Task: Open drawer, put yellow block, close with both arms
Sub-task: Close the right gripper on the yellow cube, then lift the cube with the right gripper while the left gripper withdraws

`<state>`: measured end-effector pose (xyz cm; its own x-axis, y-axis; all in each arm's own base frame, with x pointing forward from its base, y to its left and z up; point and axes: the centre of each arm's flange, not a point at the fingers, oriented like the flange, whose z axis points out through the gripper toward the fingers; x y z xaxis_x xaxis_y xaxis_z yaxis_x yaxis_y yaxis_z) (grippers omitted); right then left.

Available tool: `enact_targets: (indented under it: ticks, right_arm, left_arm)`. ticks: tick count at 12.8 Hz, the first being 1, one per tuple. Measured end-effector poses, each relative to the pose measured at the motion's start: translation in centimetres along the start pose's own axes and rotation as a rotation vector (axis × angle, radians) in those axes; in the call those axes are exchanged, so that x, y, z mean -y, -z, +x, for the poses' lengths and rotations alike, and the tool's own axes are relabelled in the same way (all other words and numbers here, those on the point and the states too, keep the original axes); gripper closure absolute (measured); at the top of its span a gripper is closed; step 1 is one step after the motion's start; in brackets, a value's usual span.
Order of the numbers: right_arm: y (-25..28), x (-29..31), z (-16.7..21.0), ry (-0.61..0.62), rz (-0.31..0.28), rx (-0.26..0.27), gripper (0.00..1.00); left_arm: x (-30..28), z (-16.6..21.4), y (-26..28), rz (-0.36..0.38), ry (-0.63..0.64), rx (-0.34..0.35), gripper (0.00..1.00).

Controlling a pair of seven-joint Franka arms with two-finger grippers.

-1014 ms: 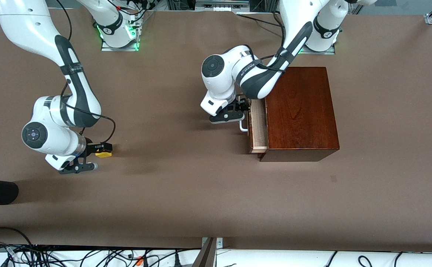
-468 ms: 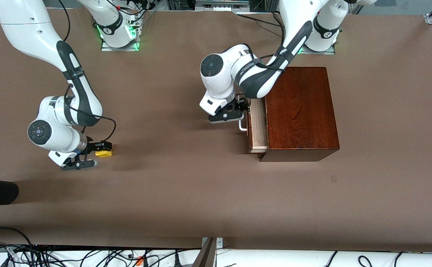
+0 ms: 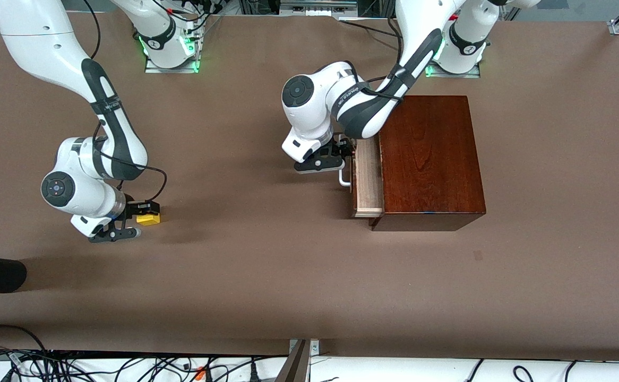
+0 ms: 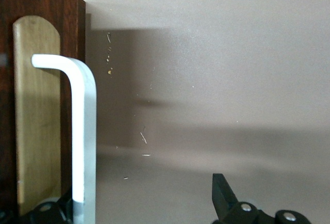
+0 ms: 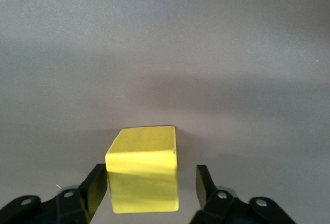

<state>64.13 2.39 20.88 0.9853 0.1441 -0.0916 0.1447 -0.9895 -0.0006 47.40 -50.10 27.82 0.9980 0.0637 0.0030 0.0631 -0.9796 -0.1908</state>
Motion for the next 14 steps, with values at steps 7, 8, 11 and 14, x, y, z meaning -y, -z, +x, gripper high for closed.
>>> enact_targets:
  ticks: [7, 8, 11, 14]
  right_arm:
    - [0.0, 0.0, 0.0, 0.001, 0.0, 0.0, 0.42]
    - [0.0, 0.0, 0.0, 0.001, 0.0, 0.0, 0.42]
    - [0.1, 0.0, 0.1, 0.002, 0.0, -0.004, 0.45]
    - [1.7, 0.1, 0.9, 0.012, -0.003, -0.037, 0.45]
  left_arm:
    - [-0.4, -0.3, 1.7, 0.041, -0.045, 0.021, 0.0]
    - [-0.4, -0.3, 2.4, 0.052, -0.056, 0.025, 0.0]
    - [0.0, 0.2, 4.2, 0.069, -0.078, 0.031, 0.0]
    - [1.7, 1.6, 9.2, 0.079, -0.127, 0.027, 0.0]
